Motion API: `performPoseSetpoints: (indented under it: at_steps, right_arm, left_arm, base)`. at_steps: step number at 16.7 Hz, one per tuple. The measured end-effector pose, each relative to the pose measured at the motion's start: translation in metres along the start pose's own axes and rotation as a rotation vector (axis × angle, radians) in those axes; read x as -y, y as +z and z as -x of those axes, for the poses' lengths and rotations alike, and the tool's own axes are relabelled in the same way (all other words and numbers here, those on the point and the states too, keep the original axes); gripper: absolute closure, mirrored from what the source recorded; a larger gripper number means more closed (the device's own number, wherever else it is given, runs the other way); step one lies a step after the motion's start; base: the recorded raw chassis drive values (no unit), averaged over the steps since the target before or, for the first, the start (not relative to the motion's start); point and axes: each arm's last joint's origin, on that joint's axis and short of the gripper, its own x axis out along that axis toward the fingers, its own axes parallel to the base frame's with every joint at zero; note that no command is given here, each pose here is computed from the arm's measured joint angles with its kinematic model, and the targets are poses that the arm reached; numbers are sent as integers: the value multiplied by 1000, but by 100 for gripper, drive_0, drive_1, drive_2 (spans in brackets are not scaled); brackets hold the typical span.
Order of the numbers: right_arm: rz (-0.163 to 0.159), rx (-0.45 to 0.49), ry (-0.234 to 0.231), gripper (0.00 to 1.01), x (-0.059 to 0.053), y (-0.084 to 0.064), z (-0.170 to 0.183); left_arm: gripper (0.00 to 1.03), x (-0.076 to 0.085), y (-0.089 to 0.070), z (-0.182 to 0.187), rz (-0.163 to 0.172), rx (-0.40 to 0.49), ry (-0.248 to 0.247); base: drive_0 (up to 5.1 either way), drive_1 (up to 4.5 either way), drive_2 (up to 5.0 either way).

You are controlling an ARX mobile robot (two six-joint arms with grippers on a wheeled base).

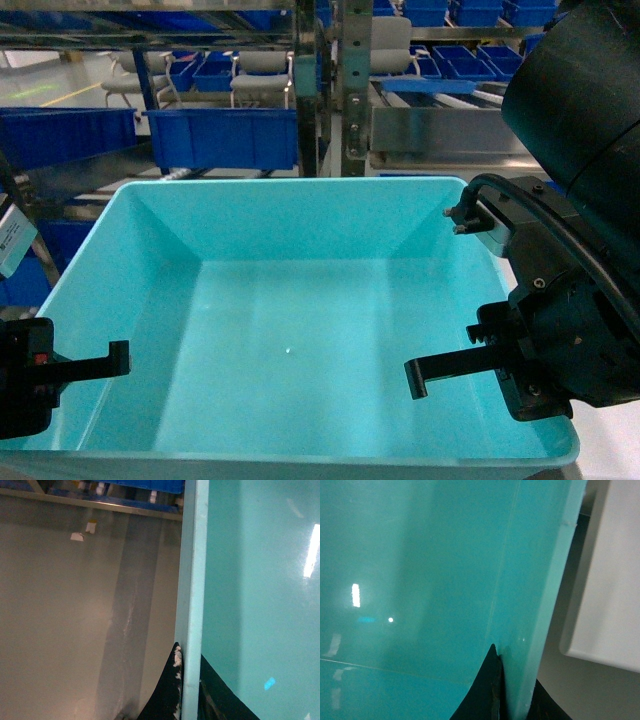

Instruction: Organize blue bins on left shelf correctly

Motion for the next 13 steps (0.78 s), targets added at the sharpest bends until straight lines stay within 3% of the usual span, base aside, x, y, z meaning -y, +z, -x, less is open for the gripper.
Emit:
performPoseSetpoints:
  at_steps: [13]
  right_arm:
    - [1,-1,0,99,0,0,0]
  left_arm:
    - [101,0,0,0,1,0,1]
  base:
    - [-463,225,225]
